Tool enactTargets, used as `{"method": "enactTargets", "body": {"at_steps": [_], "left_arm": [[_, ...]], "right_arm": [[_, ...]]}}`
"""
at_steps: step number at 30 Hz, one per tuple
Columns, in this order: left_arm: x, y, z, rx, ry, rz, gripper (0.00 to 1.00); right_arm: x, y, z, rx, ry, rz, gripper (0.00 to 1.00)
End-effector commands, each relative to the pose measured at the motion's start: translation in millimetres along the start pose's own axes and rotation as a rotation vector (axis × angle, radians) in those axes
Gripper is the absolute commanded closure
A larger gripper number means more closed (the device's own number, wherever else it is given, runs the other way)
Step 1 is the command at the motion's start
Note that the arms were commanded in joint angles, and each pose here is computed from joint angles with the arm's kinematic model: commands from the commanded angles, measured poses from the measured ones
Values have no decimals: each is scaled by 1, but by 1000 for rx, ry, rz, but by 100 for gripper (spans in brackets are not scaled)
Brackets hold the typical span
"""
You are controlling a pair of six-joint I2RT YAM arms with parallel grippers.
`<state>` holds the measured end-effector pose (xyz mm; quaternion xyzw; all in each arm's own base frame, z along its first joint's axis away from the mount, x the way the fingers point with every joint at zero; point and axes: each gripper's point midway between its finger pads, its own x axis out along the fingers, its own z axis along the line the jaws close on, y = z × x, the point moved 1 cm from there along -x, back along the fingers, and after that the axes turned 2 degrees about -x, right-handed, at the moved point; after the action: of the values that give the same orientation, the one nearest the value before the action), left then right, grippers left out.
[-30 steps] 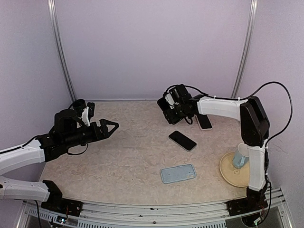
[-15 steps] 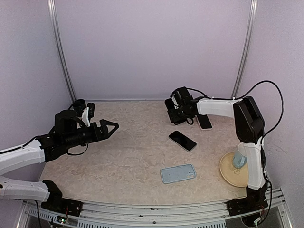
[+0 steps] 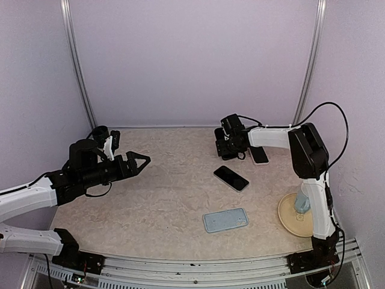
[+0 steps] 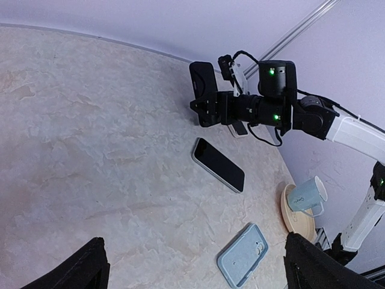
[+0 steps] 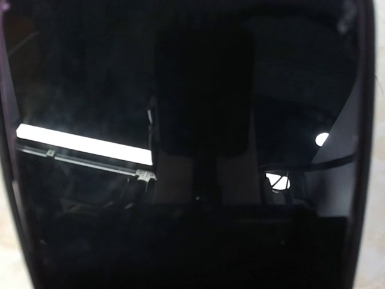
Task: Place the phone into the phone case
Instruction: Place the phone with the phone case at the center of the board.
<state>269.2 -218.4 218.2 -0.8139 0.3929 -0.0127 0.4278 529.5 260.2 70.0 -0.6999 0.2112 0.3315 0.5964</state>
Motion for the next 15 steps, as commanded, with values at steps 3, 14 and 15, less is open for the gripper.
{"method": "enactTargets", "body": {"at_steps": [3, 14, 15], "left_arm": [[0, -3, 3, -10, -10, -14, 1], [0, 1, 8, -11, -25, -16, 1], [0, 1, 9, -12, -26, -18, 1]], "right_arm": [[5, -24, -3, 112, -17, -71, 49], [13, -1, -1, 182, -34, -38, 44], [13, 0, -2, 183, -31, -36, 43]]}}
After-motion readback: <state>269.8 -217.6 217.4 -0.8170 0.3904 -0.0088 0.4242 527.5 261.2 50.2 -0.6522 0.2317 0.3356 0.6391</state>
